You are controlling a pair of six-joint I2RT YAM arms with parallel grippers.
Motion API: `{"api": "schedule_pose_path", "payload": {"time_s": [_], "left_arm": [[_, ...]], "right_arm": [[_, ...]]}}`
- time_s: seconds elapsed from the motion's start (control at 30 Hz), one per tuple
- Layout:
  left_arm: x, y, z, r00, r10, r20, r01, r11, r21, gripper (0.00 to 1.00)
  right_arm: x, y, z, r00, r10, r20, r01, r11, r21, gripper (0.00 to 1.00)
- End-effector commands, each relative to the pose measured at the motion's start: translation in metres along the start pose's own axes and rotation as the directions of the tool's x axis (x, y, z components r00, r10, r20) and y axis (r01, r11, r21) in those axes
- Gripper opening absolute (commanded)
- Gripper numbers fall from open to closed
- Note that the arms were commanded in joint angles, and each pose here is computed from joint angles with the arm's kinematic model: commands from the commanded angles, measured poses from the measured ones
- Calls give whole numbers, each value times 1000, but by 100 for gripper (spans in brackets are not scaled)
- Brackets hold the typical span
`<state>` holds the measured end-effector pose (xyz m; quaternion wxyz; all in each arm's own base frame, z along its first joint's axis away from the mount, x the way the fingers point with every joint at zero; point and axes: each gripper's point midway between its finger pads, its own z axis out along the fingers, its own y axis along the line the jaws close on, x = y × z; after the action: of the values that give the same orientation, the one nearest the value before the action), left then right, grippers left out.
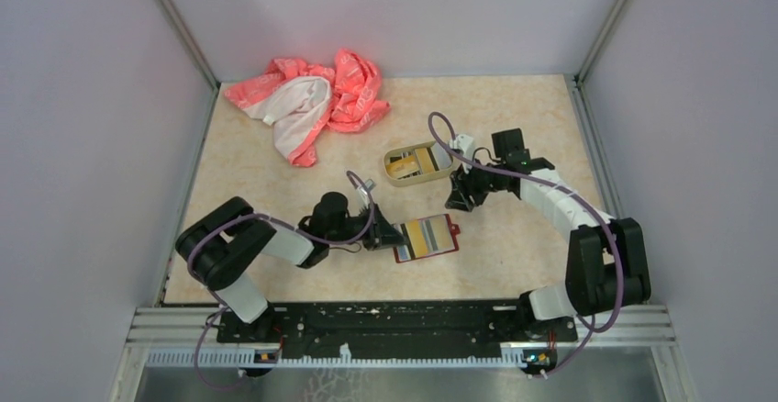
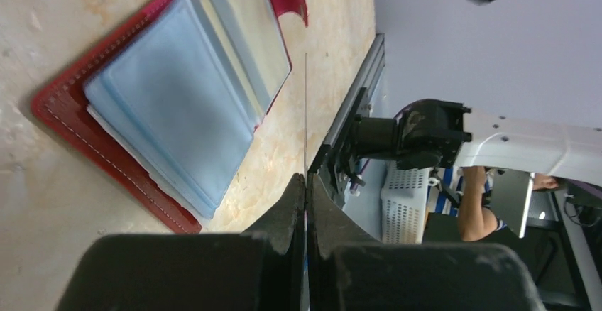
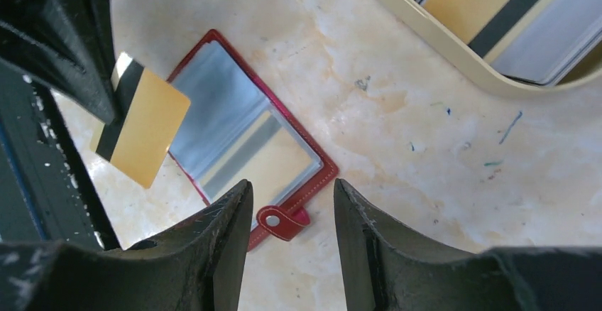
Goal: Put the credit cards into the card holder
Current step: Insert the credit card into the card holder.
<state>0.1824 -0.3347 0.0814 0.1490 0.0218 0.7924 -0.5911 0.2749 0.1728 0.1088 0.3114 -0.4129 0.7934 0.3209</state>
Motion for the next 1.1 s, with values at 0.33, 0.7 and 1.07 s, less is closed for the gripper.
{"api": "schedule_pose_path", "payload": {"time_s": [0.33, 0.7, 1.07], "left_arm": [[-15, 14, 15, 970, 14, 242, 7, 996, -86, 0], [-18, 22, 27, 964, 8, 266, 18, 995, -97, 0], [-13, 34, 33, 968, -25, 251, 51, 994, -99, 0]], "right_arm": [[19, -27, 7, 997, 43, -58, -35, 991, 130, 42], [28, -28, 11, 994, 69, -89, -58, 991, 120, 40], [31, -27, 13, 992, 78, -100, -67, 992, 106, 38]]}}
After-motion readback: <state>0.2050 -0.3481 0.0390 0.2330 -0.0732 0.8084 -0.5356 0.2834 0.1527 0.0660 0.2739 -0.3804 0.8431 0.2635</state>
